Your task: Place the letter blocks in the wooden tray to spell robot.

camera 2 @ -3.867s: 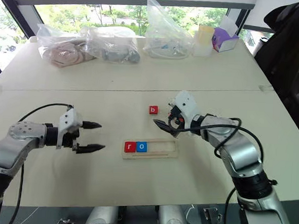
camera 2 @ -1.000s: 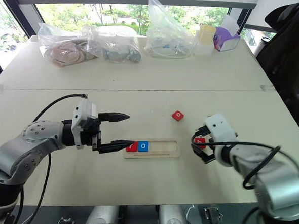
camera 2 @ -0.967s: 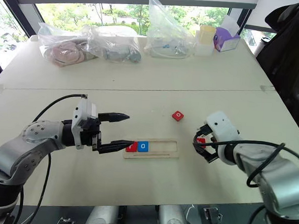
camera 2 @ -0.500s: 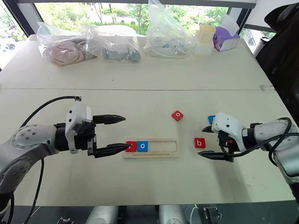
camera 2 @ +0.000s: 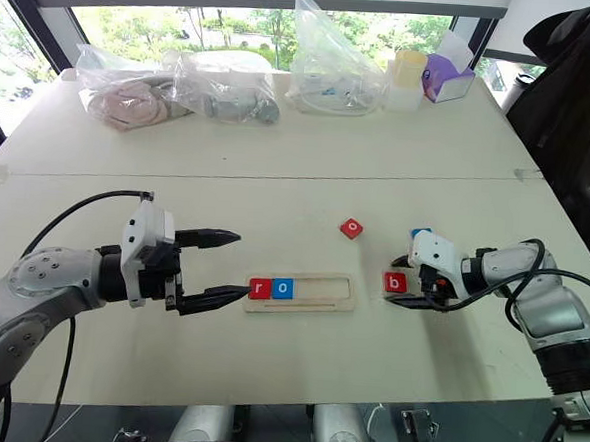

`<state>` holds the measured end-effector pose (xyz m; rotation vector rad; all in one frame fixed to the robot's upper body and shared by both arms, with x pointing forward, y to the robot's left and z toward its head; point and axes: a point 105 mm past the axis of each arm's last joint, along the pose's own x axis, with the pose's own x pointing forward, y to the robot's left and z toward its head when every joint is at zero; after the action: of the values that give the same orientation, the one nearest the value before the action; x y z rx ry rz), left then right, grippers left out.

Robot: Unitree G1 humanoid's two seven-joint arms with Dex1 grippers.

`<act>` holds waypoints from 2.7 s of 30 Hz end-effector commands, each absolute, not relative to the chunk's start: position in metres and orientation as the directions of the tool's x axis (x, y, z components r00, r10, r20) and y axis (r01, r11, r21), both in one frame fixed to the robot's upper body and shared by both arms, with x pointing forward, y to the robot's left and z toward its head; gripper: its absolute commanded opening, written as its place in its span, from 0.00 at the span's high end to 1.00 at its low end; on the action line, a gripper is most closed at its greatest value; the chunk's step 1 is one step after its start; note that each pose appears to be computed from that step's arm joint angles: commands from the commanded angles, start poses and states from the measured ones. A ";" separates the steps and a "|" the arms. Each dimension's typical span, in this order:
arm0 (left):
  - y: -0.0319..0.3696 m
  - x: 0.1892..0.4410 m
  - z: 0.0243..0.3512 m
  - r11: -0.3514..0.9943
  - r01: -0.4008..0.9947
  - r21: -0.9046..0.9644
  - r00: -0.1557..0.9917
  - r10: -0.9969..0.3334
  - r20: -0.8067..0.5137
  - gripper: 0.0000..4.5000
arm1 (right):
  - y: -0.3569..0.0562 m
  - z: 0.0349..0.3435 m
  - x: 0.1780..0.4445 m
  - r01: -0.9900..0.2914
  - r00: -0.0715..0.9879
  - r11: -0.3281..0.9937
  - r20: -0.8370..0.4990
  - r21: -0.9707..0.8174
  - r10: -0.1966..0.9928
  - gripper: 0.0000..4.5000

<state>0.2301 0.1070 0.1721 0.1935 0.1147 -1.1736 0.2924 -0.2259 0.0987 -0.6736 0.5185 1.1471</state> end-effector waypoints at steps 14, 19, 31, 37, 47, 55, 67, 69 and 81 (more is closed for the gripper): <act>0.105 0.226 0.177 0.361 0.923 0.132 0.379 -0.911 -0.164 0.00 | -0.141 0.159 0.279 -0.956 0.190 0.020 -0.565 -0.294 0.803 0.74; 0.105 0.226 0.176 0.363 0.921 0.139 0.383 -0.909 -0.164 0.00 | -0.108 0.145 0.280 -0.961 0.142 -0.029 -0.584 -0.274 0.799 0.74; 0.107 0.227 0.177 0.390 0.909 0.148 0.412 -0.896 -0.166 0.00 | -0.083 0.122 0.281 -0.970 0.118 -0.039 -0.606 -0.240 0.787 0.74; 0.104 0.231 0.179 0.390 0.908 0.150 0.412 -0.896 -0.164 0.00 | -0.084 0.117 0.279 -0.974 0.120 -0.027 -0.618 -0.224 0.777 0.74; 0.099 0.232 0.183 0.385 0.909 0.158 0.408 -0.900 -0.156 0.00 | -0.084 0.113 0.276 -0.977 0.116 -0.025 -0.630 -0.211 0.768 0.40; 0.097 0.232 0.184 0.387 0.908 0.160 0.410 -0.899 -0.154 0.00 | -0.082 0.114 0.277 -0.977 0.118 -0.022 -0.625 -0.211 0.771 0.01; 0.103 0.232 0.183 0.392 0.906 0.160 0.416 -0.894 -0.165 0.00 | -0.089 0.157 0.344 -0.885 0.444 0.314 -0.422 -0.343 0.791 0.01; 0.104 0.232 0.183 0.390 0.907 0.160 0.414 -0.895 -0.167 0.00 | -0.089 0.151 0.344 -0.887 0.441 0.310 -0.429 -0.343 0.788 0.01; 0.108 0.235 0.183 0.396 0.903 0.170 0.422 -0.891 -0.169 0.00 | -0.088 0.123 0.325 -0.923 0.352 0.211 -0.484 -0.322 0.801 0.01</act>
<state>0.2346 0.1059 0.1747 0.2269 0.0963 -1.1441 0.3298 -0.0928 0.1120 -0.5861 0.2821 1.1839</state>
